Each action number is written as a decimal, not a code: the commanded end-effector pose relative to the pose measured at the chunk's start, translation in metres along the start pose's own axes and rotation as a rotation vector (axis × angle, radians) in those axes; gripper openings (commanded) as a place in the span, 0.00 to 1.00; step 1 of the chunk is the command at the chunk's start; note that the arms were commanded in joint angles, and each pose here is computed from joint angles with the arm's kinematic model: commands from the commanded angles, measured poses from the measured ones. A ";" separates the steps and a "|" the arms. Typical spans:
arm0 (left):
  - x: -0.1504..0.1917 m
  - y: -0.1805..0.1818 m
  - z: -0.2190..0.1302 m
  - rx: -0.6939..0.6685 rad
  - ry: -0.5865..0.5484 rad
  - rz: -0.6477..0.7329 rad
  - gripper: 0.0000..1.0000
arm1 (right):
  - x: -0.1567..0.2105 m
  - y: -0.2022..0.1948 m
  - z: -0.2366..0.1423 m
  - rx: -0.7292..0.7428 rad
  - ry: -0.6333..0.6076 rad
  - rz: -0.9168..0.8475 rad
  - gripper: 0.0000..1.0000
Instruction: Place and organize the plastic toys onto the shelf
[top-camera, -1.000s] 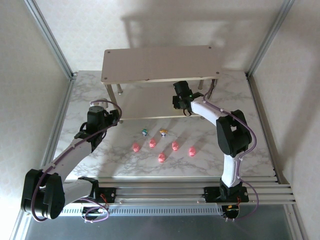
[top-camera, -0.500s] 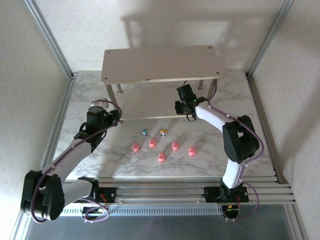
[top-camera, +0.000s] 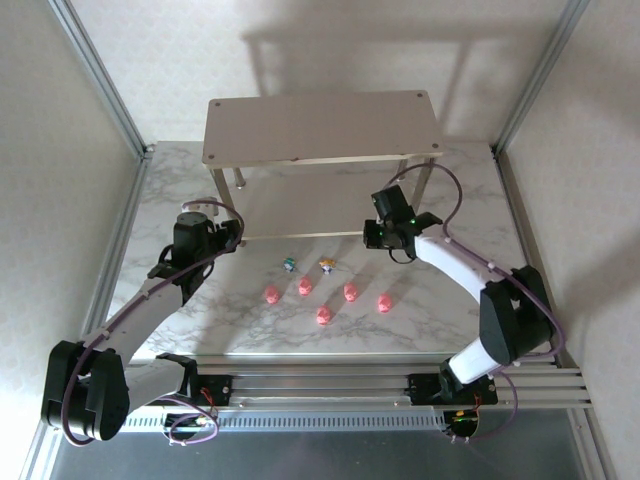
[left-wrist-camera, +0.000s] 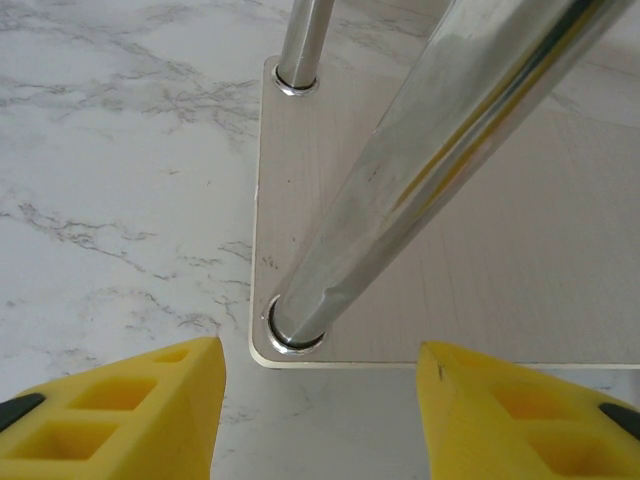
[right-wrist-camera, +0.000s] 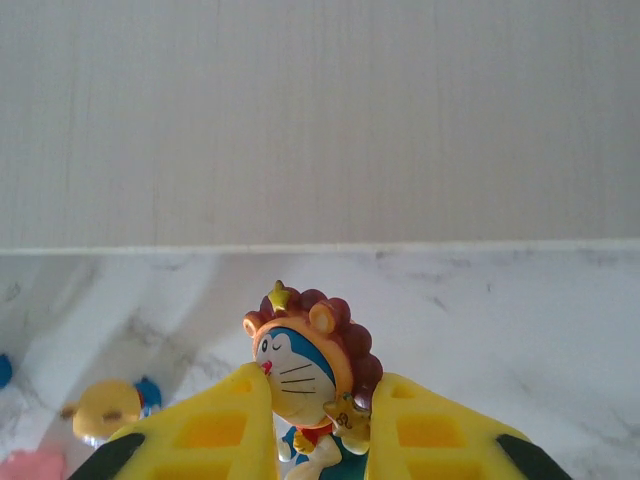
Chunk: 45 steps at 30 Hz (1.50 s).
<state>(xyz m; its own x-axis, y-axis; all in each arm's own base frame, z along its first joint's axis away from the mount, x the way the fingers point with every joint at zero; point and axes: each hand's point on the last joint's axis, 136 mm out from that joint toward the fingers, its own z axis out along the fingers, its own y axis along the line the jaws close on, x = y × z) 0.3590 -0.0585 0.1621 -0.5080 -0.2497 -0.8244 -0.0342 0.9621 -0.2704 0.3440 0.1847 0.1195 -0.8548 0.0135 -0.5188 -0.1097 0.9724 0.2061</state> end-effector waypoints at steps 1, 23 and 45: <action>-0.011 -0.005 -0.005 0.024 -0.017 -0.012 0.53 | 0.037 -0.010 -0.008 0.007 0.093 0.053 0.14; -0.004 -0.006 -0.004 0.036 0.003 -0.011 0.53 | 0.088 -0.018 0.048 0.135 0.211 0.067 0.15; -0.006 -0.008 -0.003 0.042 0.004 -0.005 0.53 | 0.048 -0.019 0.007 0.202 0.177 -0.065 0.56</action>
<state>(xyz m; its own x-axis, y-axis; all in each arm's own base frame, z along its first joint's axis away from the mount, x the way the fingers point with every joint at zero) 0.3572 -0.0629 0.1602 -0.5236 -0.2497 -0.8146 -0.0161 0.9588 -0.2836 0.3099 0.1683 0.0681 -0.9280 -0.0171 -0.3722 -0.0251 0.9995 0.0168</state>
